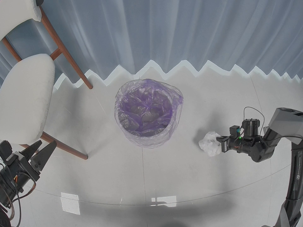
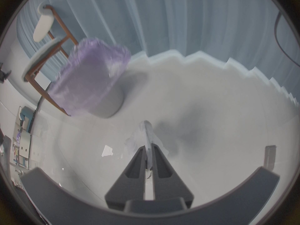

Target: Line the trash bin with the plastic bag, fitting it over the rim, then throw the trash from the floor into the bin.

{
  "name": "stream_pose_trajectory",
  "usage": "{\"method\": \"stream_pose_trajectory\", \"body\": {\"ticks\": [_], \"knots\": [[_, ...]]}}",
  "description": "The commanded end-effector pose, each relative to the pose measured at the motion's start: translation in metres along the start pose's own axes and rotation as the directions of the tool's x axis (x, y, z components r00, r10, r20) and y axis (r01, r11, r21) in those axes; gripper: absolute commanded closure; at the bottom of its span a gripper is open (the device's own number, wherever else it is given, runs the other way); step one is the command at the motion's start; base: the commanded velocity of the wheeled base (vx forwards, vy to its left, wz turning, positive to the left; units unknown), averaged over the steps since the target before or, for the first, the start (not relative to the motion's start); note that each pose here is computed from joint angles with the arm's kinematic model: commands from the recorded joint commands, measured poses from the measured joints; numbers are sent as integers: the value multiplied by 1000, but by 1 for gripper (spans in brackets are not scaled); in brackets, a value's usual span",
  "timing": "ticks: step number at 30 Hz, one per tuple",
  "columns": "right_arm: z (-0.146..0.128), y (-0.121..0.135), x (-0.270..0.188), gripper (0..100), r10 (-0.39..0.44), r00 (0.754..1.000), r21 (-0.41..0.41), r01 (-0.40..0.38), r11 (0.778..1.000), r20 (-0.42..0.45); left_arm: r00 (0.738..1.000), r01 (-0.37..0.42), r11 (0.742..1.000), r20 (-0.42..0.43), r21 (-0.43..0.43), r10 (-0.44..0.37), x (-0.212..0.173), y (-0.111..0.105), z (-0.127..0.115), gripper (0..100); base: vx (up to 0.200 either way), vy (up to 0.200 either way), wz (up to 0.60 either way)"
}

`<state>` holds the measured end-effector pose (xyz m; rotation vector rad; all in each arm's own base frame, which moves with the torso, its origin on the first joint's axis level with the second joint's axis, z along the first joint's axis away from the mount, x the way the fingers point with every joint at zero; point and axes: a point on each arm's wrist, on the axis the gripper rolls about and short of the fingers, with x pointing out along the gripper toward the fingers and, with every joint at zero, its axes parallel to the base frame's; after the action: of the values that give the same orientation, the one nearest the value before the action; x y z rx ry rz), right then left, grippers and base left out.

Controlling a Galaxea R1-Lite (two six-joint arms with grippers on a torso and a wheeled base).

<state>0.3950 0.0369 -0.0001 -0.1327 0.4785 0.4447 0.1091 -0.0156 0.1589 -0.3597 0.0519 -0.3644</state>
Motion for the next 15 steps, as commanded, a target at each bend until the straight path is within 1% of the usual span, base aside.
{"method": "stream_pose_trajectory", "body": {"ticks": [1, 3, 4, 5, 6, 7, 8, 9, 10, 15], "knots": [[65, 19, -120, 100, -65, 977, 37, 59, 998, 205, 1000, -3, 1000, 29, 18, 2, -8, -1, 1, 0, 0, 0, 0], [72, 26, -133, 100, -58, 971, 53, 47, 997, 231, 1000, -2, 1000, 29, 19, 1, -7, -1, 1, 0, 0, 0, 0], [82, 41, -147, 100, -26, 962, 56, 11, 998, 273, 1000, -2, 1000, 29, 25, 1, -7, -1, 1, 0, 0, 0, 0], [86, 47, -149, 100, -6, 957, 51, -9, 999, 289, 1000, -4, 1000, 27, 27, 4, -7, -1, 1, 0, 0, 0, 0], [98, 61, -153, 100, 36, 944, 33, -49, 998, 329, 1000, -3, 999, 29, 33, 2, -6, -1, 2, 0, 0, 0, 0], [99, 63, -153, 100, 40, 942, 31, -53, 998, 333, 1000, -3, 999, 29, 33, 2, -5, -1, 2, 0, 0, 0, 0], [116, 77, -151, 100, 84, 921, -3, -90, 996, 380, 999, 2, 999, 41, 38, -4, -3, -2, 7, 0, 0, 0, 0], [117, 78, -150, 100, 87, 920, -5, -92, 996, 381, 999, 3, 999, 44, 39, -5, -2, -2, 8, 0, 0, 0, 0], [128, 96, -145, 100, 119, 907, -28, -118, 993, 405, 998, 8, 999, 59, 43, -11, 4, -3, 16, 0, 0, 0, 0], [144, 138, -115, 100, 220, 882, -68, -211, 975, 417, 996, -11, 999, 91, 52, 6, 23, 0, 34, 0, 0, 0, 0]]}}
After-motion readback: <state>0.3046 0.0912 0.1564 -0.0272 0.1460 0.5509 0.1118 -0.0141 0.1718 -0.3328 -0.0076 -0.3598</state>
